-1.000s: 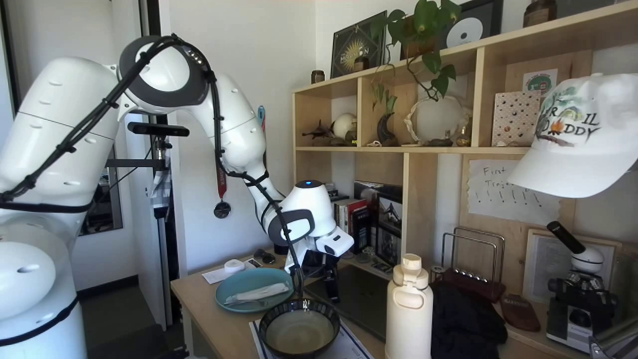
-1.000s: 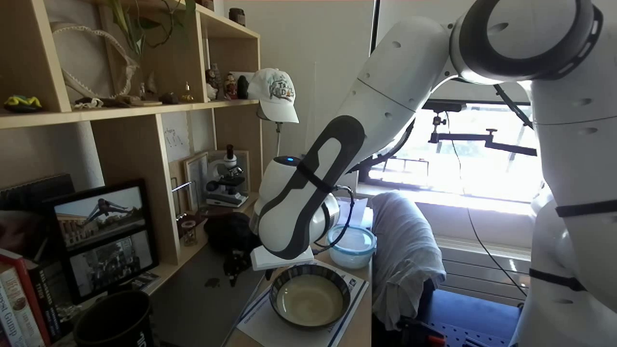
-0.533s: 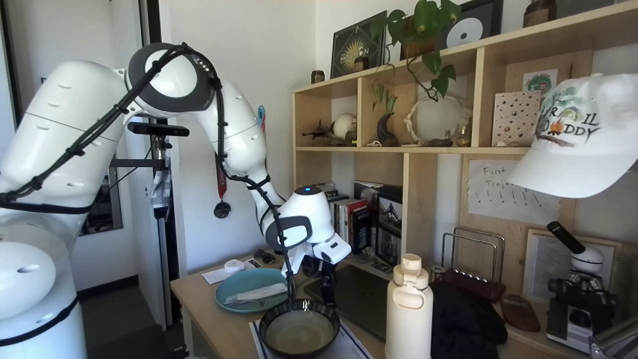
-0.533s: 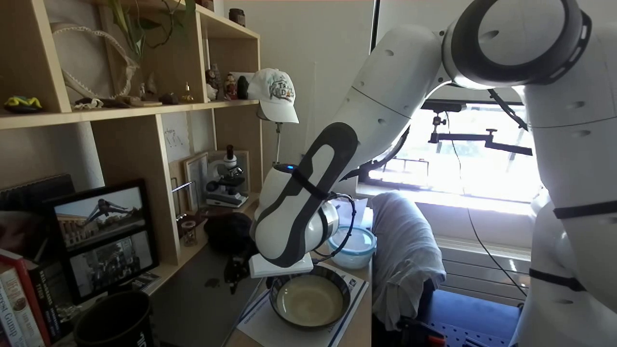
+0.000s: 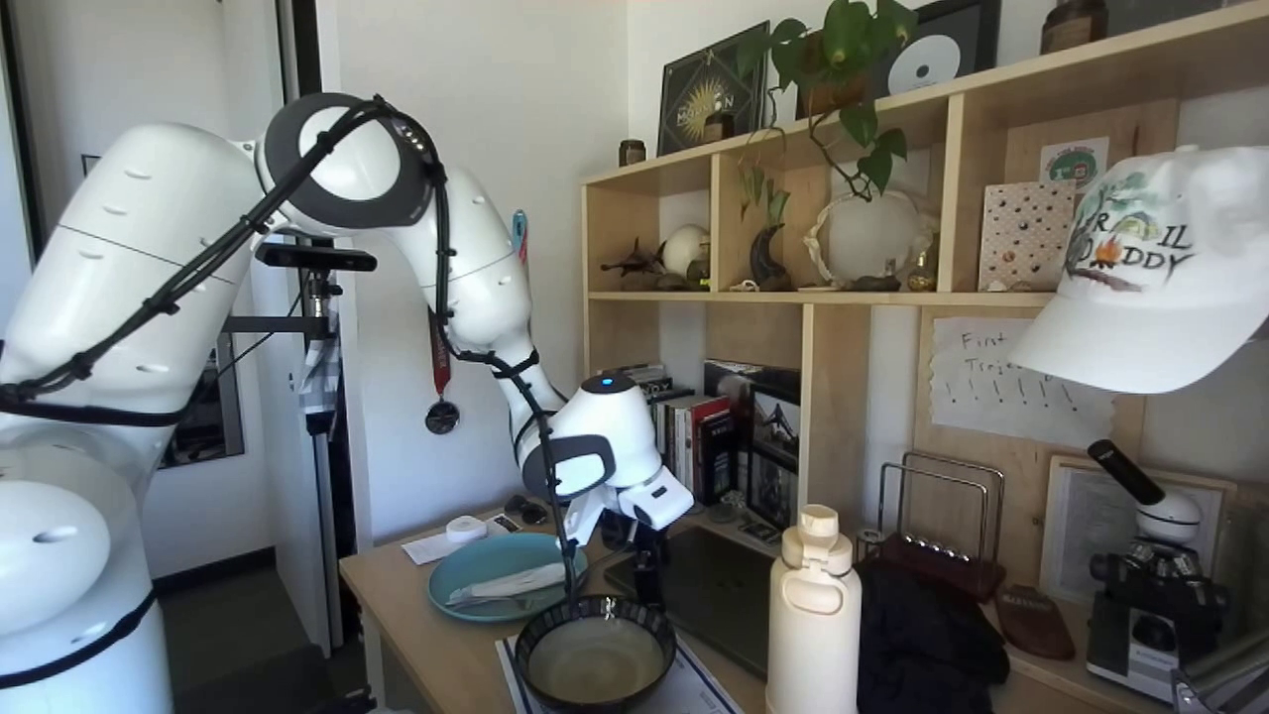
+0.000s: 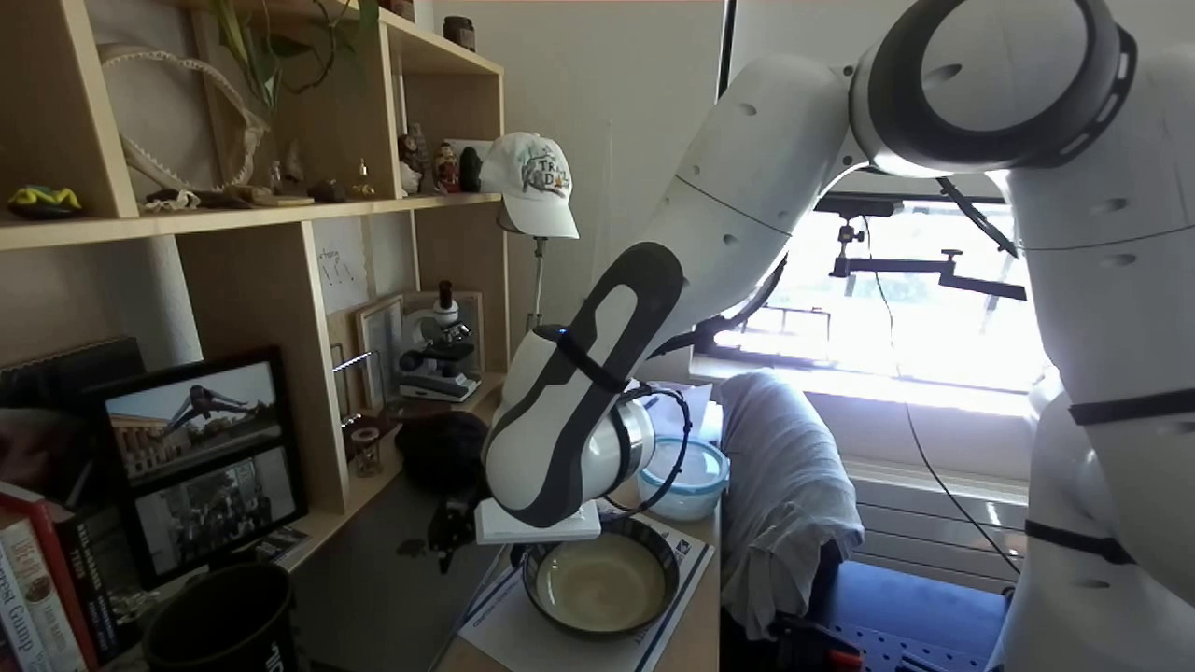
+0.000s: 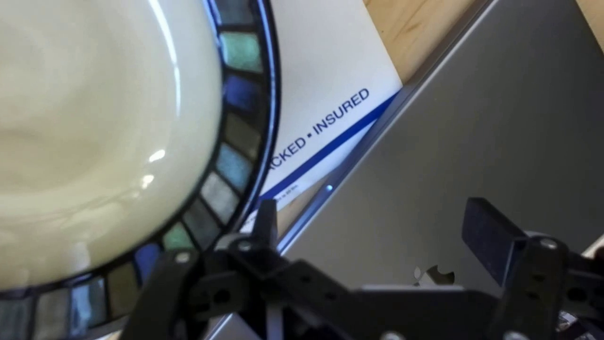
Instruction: Put the bowl on the paper and then open the laptop
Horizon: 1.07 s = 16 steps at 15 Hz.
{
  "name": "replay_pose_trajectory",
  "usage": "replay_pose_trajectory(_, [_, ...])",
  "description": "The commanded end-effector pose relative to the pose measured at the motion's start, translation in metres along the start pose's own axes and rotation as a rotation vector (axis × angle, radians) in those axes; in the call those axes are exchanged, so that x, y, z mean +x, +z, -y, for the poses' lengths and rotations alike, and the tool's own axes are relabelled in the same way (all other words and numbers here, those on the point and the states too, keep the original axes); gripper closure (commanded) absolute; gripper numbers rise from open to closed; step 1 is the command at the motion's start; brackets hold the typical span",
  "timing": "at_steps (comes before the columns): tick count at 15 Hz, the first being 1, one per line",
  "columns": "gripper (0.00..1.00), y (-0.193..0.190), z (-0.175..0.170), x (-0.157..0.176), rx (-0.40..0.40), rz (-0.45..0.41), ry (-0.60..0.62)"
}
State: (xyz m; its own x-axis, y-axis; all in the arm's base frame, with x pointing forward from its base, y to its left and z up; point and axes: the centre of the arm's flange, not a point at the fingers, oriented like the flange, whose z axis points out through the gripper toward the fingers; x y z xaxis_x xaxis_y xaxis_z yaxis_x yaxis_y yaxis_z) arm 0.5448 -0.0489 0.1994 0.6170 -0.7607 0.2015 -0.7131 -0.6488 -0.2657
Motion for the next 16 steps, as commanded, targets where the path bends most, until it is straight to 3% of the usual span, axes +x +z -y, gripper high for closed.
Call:
replay_pose_trajectory(1, [0.0, 0.009, -0.003, -0.004, 0.026, -0.019, 0.018])
replay_pose_trajectory(16, [0.0, 0.01, -0.002, 0.005, 0.059, -0.086, 0.019])
